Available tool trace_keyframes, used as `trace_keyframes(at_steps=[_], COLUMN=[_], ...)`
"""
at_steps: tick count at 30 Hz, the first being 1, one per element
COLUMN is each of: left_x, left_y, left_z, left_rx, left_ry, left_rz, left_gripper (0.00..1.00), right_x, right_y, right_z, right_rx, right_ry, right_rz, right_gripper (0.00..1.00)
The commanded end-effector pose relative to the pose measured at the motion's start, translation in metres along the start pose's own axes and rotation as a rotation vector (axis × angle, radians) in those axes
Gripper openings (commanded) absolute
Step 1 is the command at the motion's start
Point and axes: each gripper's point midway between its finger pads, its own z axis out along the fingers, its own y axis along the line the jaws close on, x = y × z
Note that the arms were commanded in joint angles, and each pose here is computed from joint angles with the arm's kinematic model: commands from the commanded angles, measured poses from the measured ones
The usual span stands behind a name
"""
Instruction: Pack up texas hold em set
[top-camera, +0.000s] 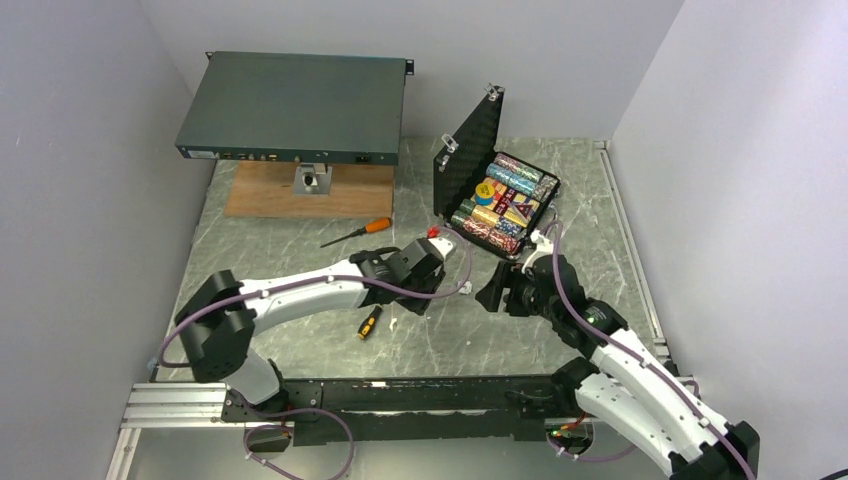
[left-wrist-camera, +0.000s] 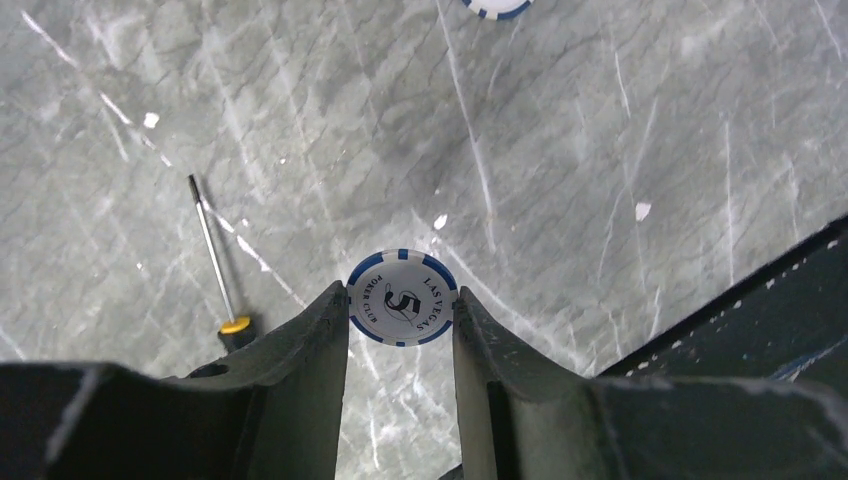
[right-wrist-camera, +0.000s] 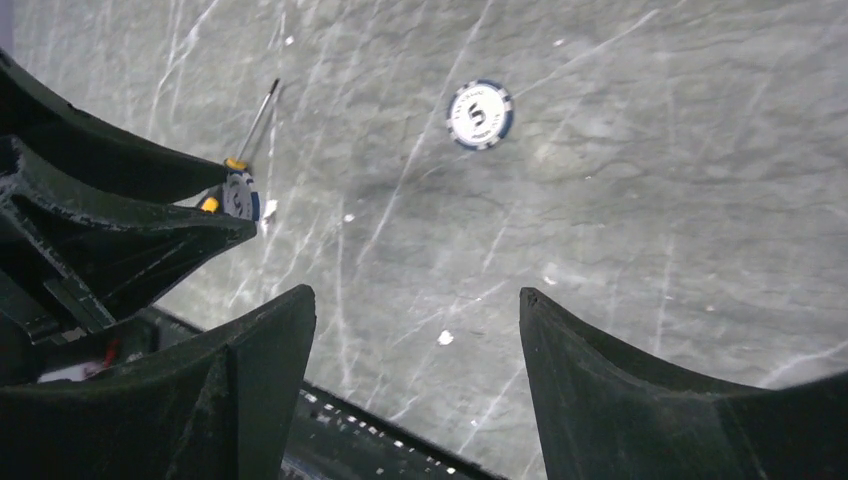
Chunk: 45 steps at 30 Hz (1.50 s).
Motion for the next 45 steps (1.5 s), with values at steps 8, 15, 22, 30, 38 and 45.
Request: trace_keyframes(at_steps=[8,15,22,30,38,45], left_x=[-0.010,0.000,0.006,0.009,0.010,0.008], left_y=[-0.003,-0.009,-0.009,-0.009,-0.009,-0.014], left_z=[-0.043,-0.056,-0.053,-0.045,-0.038,-0.035], left_rx=[0.089,0.132,0.134,0.125,0.116,0.130], left_ry=[-0.220,-0.249,-0.243,-0.211,-0.192,-0.188], left_rz=[0.098,0.220,0.257,0.279,0.286,0.283], left_gripper=[0.00,0.00,0.00,0.00,0.00,0.00], right_x=[-0.024,-0.037,-0.007,0.028,0.048,0.062], right_y=[0.078,0.116,0.137,0.145,0.148,0.144], right_z=[0.018,0.037,0.062,0.077,0.074,0.077], right_rx=[-0.395,-0.586,-0.626,-0.618,-0.667,-0.678], right_ry=[0.252,0.357,0.506,0.583,0.627,0.658], right_rz=[0.096,0.112,0.061,0.045,0.067,0.101], right_gripper=[0.78,0.75,0.66,0.56,0.46,0.39])
